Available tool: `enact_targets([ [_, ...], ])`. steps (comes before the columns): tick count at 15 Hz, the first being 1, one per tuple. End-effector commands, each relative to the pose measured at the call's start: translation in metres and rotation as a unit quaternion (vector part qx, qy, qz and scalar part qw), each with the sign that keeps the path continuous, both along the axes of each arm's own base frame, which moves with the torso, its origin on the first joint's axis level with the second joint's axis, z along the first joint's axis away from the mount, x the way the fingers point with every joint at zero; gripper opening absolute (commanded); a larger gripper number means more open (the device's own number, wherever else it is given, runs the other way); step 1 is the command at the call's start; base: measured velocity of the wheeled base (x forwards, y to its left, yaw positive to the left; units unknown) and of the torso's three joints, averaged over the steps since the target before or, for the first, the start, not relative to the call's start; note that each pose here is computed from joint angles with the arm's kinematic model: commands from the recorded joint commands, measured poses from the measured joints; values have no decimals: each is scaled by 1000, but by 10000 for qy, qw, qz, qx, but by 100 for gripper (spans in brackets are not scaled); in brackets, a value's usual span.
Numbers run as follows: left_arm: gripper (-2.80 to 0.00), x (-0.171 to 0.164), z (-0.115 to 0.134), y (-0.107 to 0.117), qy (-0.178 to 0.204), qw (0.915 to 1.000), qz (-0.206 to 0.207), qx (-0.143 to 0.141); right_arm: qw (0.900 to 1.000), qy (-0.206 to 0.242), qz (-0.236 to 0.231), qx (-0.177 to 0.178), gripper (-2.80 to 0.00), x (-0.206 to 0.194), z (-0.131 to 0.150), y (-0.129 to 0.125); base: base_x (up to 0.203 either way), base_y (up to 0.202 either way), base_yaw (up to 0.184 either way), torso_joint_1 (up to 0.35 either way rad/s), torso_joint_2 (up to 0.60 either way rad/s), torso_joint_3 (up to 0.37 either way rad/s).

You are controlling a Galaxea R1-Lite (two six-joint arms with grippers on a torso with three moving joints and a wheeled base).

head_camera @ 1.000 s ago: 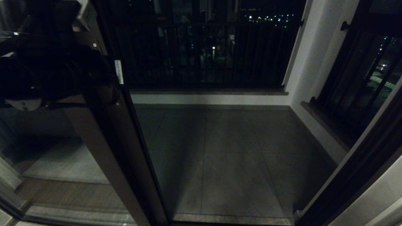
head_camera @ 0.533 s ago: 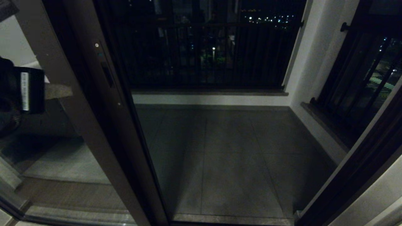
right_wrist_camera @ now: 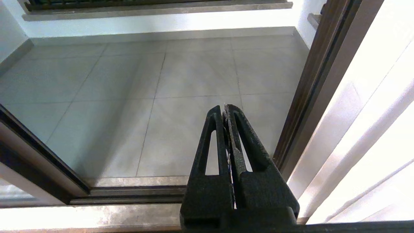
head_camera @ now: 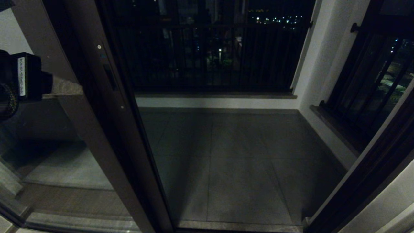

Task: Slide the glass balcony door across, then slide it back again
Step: Close the slid door

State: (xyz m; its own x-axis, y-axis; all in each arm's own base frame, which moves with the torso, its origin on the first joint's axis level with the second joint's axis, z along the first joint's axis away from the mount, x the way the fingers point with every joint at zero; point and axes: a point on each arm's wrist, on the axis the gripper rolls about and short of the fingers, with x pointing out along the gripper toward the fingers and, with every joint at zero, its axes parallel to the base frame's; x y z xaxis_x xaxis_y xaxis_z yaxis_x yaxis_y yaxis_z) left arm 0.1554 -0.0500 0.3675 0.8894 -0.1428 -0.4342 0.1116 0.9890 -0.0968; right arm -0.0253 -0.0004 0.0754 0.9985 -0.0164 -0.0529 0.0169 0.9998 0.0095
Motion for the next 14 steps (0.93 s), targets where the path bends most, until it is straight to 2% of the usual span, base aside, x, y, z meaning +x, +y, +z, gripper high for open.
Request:
enact_targets([
  [1, 0, 23, -6, 3, 131, 9993, -298, -167, 10000, -3, -3, 1, -280, 0, 0, 0, 0, 0, 0, 0, 0, 0],
  [3, 0, 39, -8, 9, 83, 9963, -806, -292, 10000, 3, -3, 1, -280, 0, 0, 0, 0, 0, 0, 0, 0, 0],
  [4, 0, 53, -10, 10, 22, 9959, -858, -278, 10000, 2, -3, 1, -280, 0, 0, 0, 0, 0, 0, 0, 0, 0],
  [6, 0, 77, -16, 11, -85, 9960, -870, -196, 10000, 4, -3, 1, -280, 0, 0, 0, 0, 0, 0, 0, 0, 0],
  [9, 0, 101, -30, 12, 29, 9959, -904, 44, 10000, 1, -3, 1, -280, 0, 0, 0, 0, 0, 0, 0, 0, 0],
  [12, 0, 124, -36, 14, -167, 9964, -824, 42, 10000, -4, -3, 1, -280, 0, 0, 0, 0, 0, 0, 0, 0, 0],
  [14, 0, 128, -38, 14, -158, 9964, -831, 41, 10000, 1, -3, 1, -280, 0, 0, 0, 0, 0, 0, 0, 0, 0],
])
